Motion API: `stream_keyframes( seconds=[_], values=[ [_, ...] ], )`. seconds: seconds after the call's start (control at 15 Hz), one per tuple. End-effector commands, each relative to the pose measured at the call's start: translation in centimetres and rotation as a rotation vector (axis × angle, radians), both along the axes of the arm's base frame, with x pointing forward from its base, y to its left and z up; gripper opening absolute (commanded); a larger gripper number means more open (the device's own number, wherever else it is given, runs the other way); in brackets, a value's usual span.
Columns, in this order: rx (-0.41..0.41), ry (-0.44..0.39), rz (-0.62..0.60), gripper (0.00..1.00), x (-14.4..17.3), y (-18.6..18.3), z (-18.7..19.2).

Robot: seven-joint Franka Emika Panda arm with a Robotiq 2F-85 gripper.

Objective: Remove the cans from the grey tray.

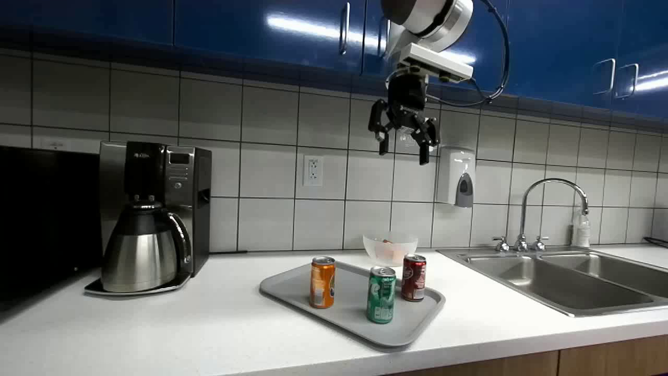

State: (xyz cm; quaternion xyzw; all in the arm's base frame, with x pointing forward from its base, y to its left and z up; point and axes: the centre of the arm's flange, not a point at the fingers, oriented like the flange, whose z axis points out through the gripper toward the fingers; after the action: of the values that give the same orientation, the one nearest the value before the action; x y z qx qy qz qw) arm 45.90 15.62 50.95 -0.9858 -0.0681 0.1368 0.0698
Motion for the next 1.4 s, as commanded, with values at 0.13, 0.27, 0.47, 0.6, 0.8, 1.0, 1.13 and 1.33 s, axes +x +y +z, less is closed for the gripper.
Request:
stream_keyframes(
  seconds=[0.13, 0.27, 0.47, 0.6, 0.8, 1.0, 1.13, 1.33],
  values=[
    [0.000, 0.001, 0.000, 1.00, 0.0, 0.0, -0.1],
    [-0.001, -0.004, 0.008, 1.00, -0.2, 0.1, -0.1],
    [0.000, -0.033, 0.030, 1.00, -0.3, 0.5, -0.2],
    [0.008, -0.045, 0.052, 1.00, -0.3, 0.8, -0.4],
    [0.013, -0.053, 0.102, 1.00, -0.5, 1.4, -1.2],
    [0.014, -0.041, 0.156, 1.00, -0.8, 1.9, -2.4],
    [0.011, -0.034, 0.188, 1.00, -0.9, 2.2, -3.3],
    [0.003, -0.030, 0.231, 1.00, -1.0, 2.6, -4.8]
  ],
)
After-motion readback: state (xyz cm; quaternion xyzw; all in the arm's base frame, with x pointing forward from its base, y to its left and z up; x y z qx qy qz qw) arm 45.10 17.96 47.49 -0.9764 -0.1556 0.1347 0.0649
